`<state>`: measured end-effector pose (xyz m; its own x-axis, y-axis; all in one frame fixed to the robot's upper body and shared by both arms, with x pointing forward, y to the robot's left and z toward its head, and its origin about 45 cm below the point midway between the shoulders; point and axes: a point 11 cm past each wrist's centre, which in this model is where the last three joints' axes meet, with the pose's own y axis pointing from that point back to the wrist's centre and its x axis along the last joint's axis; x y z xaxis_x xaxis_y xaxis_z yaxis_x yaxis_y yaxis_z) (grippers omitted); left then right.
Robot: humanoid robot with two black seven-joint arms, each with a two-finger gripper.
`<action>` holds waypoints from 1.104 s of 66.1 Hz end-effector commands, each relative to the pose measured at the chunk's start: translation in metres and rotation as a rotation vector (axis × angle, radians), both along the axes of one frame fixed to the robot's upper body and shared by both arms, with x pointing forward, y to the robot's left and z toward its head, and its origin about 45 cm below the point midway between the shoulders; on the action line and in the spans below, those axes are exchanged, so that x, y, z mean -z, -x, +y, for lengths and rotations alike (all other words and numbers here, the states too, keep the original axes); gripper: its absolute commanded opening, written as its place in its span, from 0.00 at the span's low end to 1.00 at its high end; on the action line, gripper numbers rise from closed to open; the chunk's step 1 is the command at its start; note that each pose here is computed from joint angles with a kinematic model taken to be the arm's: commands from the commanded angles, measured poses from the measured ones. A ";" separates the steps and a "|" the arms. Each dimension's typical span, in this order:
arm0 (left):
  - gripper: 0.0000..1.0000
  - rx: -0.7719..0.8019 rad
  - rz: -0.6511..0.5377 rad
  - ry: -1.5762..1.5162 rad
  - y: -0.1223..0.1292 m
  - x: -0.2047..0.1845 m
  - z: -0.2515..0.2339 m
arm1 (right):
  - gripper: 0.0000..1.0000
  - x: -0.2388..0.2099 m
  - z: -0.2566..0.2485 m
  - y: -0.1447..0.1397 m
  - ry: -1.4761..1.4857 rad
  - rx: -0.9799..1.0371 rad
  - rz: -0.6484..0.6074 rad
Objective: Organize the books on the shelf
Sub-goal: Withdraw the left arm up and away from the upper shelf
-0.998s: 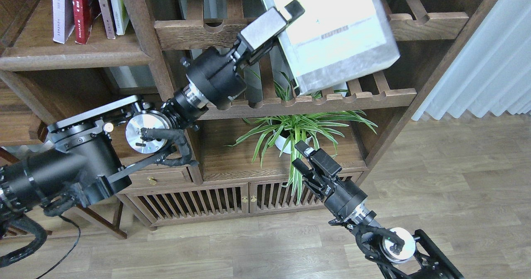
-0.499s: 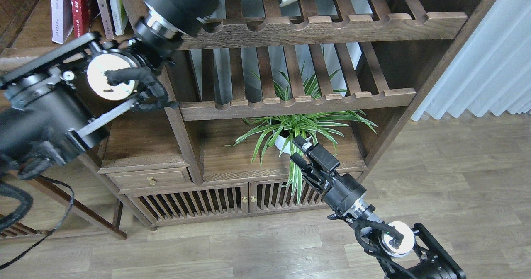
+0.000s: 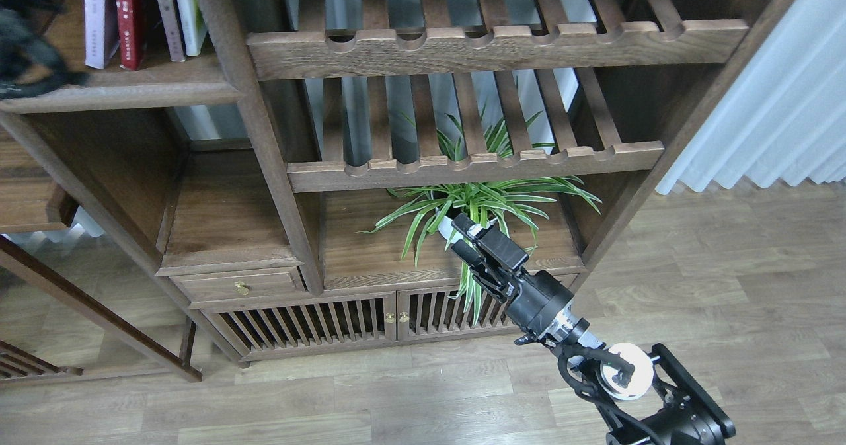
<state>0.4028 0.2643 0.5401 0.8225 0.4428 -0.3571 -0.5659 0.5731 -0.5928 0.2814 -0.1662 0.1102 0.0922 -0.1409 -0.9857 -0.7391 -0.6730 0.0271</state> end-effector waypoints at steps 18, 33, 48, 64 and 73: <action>0.01 -0.152 -0.007 -0.089 0.009 -0.008 0.056 | 0.87 0.000 0.006 0.001 0.002 -0.022 0.000; 0.01 -0.279 0.039 -0.190 0.019 0.001 0.101 | 0.87 -0.001 0.006 0.000 0.003 -0.022 -0.003; 0.01 -0.352 0.058 -0.247 0.029 0.001 0.126 | 0.87 0.001 0.006 0.000 0.007 -0.025 0.001; 0.01 -0.441 0.101 -0.310 0.041 0.008 0.158 | 0.87 0.000 0.014 0.000 0.012 -0.052 -0.004; 0.01 -0.453 0.123 -0.330 0.042 0.014 0.163 | 0.87 0.000 0.014 0.000 0.012 -0.053 -0.002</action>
